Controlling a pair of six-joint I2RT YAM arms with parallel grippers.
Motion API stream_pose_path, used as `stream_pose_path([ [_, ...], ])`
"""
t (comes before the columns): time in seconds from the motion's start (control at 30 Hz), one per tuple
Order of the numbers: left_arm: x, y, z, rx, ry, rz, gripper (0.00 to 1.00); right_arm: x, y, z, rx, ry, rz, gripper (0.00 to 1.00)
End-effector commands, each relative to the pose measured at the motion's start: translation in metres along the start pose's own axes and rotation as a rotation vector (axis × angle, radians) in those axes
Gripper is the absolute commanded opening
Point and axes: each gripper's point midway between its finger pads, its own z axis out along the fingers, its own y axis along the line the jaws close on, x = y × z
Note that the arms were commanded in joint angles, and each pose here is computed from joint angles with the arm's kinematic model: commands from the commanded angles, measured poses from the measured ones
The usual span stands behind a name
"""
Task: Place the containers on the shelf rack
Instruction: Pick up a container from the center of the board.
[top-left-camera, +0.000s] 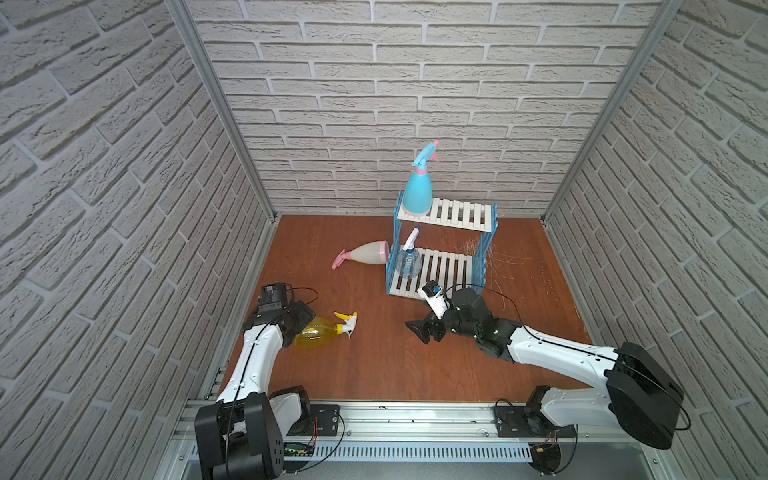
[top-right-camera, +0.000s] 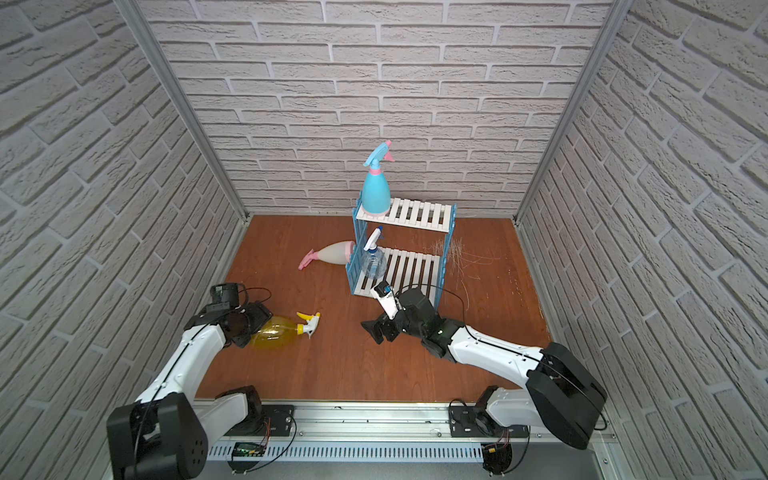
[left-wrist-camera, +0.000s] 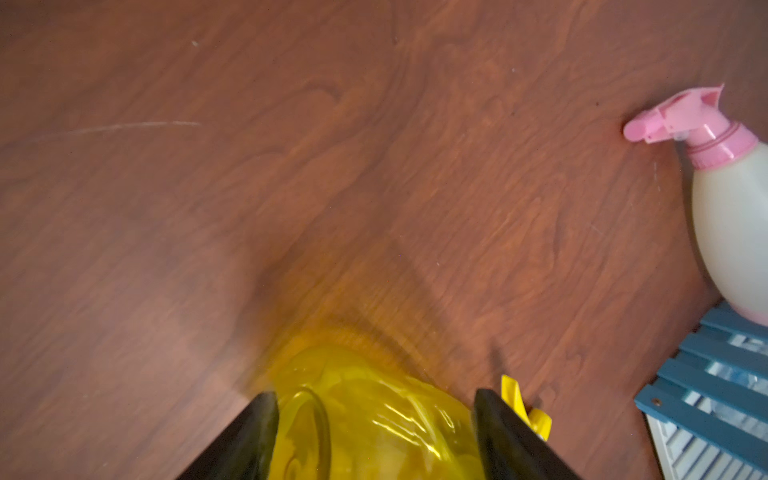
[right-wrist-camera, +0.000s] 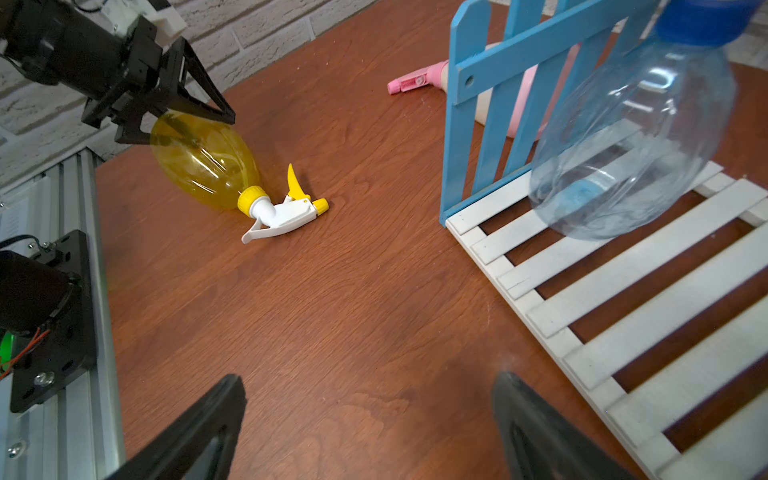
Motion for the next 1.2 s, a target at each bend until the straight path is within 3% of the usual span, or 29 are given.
stream_pose_path([
  [0.0,0.013,-0.006,0.004,0.038,0.023,-0.028,0.79,-0.032,0.01,0.014,0.003,-0.095,-0.012,0.93],
  [0.33,0.042,-0.022,-0.012,0.112,0.036,-0.098,0.88,-0.001,0.05,0.069,-0.072,0.079,-0.066,0.93],
  [0.6,0.076,-0.03,-0.014,0.158,0.157,-0.079,0.89,0.037,0.059,0.095,-0.102,0.264,-0.093,0.94],
  [0.8,0.097,-0.036,-0.018,0.158,0.223,-0.037,0.89,0.061,0.047,0.107,-0.039,0.345,-0.047,0.9],
  [0.93,0.101,-0.033,-0.017,0.148,0.231,-0.027,0.89,0.069,0.041,0.111,-0.011,0.363,-0.027,0.84],
  [1.17,0.101,-0.037,-0.019,0.161,0.234,-0.027,0.89,0.076,0.038,0.119,0.005,0.394,-0.013,0.59],
])
